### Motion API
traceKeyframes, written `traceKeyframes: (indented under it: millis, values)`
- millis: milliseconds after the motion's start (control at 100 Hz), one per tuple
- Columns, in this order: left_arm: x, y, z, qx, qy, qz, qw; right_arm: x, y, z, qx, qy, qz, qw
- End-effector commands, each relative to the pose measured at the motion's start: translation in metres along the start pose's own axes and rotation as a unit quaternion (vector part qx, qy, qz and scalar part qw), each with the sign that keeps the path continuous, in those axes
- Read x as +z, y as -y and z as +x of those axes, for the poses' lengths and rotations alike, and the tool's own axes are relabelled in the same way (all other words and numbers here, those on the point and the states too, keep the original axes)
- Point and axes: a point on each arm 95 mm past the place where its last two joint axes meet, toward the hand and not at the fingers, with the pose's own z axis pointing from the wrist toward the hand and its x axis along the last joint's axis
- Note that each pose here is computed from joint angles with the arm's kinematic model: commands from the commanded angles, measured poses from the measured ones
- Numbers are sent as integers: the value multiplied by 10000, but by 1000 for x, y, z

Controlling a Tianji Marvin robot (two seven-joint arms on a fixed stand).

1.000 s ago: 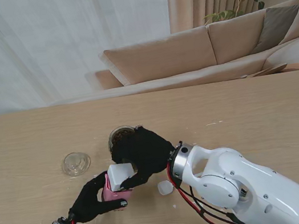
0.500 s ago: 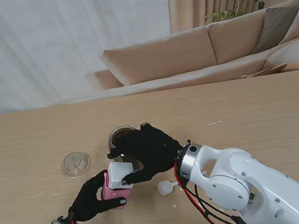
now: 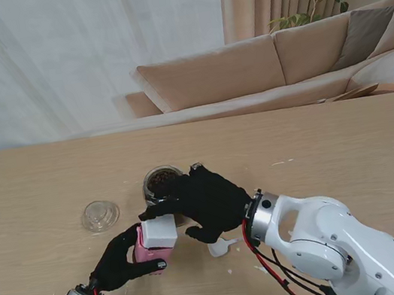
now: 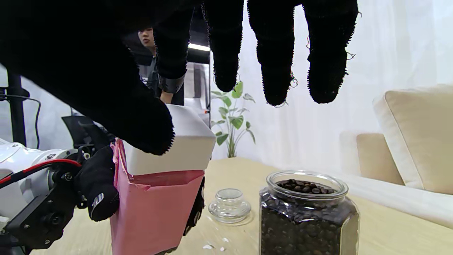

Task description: Portion coffee beans from the glass jar into the coffee jar

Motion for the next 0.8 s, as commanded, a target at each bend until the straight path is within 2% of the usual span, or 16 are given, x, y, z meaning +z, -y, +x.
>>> traceKeyframes:
  millis: [0, 290, 790]
  values:
    - [-1, -4, 3, -31, -40, -87, 9999, 3, 3, 1, 60, -99, 79, 9999]
    - [-2, -4, 5, -80, -70, -150, 9998, 15, 9, -3, -192, -517, 156, 9984]
    - [-2, -5, 5, -58, -75, -145, 9998, 28, 9, -3, 46, -469, -33, 9989]
